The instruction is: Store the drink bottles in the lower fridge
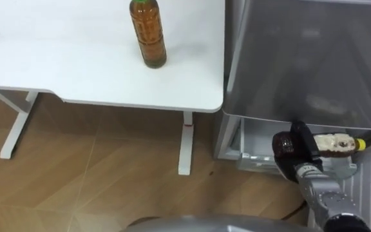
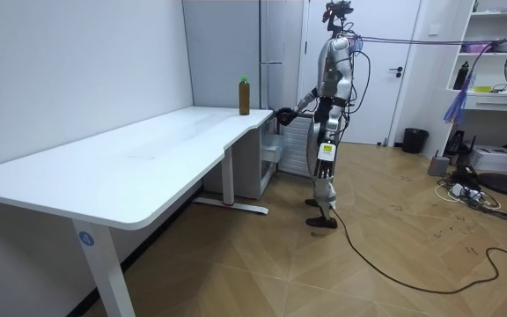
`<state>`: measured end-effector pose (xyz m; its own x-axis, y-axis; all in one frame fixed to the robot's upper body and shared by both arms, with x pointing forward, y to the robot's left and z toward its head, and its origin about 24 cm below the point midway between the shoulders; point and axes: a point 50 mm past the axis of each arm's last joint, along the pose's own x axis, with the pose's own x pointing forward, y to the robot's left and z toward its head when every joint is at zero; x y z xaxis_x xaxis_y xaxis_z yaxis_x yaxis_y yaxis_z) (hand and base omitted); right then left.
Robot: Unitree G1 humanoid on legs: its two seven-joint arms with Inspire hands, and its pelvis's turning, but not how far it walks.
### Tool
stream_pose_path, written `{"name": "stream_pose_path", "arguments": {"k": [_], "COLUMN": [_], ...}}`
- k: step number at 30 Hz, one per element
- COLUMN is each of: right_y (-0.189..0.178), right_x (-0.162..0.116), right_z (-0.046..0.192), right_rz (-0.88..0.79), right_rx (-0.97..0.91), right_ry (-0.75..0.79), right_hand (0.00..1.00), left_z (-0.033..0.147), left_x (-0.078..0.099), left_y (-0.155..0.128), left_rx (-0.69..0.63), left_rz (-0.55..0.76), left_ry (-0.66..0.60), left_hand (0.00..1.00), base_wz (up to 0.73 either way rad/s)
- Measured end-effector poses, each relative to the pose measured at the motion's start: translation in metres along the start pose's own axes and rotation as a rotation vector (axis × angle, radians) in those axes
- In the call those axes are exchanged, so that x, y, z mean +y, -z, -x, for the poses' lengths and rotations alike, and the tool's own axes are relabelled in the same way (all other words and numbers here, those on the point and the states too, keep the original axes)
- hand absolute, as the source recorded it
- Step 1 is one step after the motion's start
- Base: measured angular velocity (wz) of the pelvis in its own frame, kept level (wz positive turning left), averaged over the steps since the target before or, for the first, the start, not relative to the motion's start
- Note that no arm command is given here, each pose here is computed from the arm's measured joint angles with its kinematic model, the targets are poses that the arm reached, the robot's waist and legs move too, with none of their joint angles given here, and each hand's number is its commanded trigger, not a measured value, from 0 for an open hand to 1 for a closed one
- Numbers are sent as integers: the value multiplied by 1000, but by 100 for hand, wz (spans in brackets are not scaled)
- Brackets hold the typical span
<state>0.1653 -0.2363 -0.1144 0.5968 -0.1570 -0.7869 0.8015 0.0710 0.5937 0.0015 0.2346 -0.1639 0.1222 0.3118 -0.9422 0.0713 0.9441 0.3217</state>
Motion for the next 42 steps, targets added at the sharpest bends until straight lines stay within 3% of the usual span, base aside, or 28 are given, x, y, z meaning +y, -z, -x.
{"name": "stream_pose_path", "arguments": {"k": [11, 21, 29, 35, 42], "right_y": [2, -7, -16, -37, -42], "right_x": [55, 85, 111, 116, 142], "right_z": [-18, -22, -26, -26, -23], "right_rz": [61, 74, 75, 83, 141], "right_rx": [47, 41, 19, -39, -64], "right_ry": [-64, -161, -206, -106, -137], "right_hand": [100, 100, 100, 100, 100], "left_z": [-5, -6, -6, -5, -5], "left_x": [12, 23, 20, 26, 28], "left_y": [-45, -52, -79, -87, -98], "left_rx": [-97, -116, -181, -201, -215], "left_rz": [-40, -66, -135, -151, -171], "left_ry": [-22, -46, -53, -73, -82], "left_hand": [0, 0, 0, 0, 0], "base_wz": [-2, 0, -6, 0, 7]}}
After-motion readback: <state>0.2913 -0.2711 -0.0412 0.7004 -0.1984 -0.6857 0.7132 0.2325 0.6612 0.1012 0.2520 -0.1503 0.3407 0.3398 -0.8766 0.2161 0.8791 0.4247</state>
